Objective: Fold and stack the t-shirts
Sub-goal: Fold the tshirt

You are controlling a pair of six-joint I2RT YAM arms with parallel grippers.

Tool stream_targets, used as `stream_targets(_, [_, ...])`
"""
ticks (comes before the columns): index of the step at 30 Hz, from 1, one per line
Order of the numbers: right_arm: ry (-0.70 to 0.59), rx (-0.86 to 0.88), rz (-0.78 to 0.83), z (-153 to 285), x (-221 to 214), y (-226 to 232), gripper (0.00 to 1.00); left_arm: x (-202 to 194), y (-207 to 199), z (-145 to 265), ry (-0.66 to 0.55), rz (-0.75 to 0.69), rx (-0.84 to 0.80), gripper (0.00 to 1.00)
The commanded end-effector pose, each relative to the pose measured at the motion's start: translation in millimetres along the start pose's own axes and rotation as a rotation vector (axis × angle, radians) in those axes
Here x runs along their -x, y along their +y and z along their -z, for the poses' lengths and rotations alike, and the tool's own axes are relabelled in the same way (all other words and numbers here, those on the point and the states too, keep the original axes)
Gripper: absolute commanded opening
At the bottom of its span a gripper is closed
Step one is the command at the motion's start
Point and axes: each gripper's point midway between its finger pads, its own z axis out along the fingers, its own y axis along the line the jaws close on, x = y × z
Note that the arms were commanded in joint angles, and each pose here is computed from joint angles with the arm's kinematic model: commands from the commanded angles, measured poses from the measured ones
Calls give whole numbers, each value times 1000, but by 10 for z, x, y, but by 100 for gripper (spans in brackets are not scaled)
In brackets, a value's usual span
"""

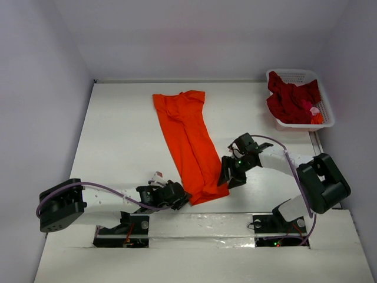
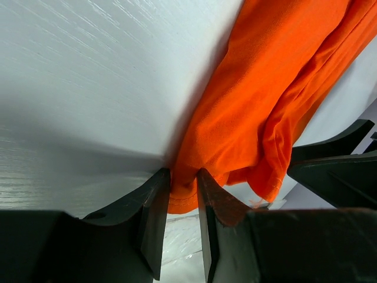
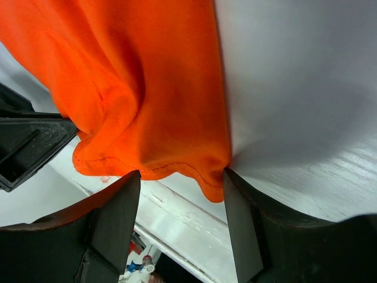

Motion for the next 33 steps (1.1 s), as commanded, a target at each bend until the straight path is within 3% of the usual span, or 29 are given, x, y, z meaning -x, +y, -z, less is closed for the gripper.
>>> stream_targets(1, [-20,27,23,13,79,59,63,84,137,11,-42,10,65,23])
stream_targets(8, [-69,-135,19,96,108,-200,61,78,143,12,-39,13,70,23])
stream_targets(14, [-153,-168,15,244,205,-171,62,78,146,8,-40,12,71,23])
stream_targets(33, [-32,-63,-2,-52,99,-140,60,78,143,13,-39,13,68,23])
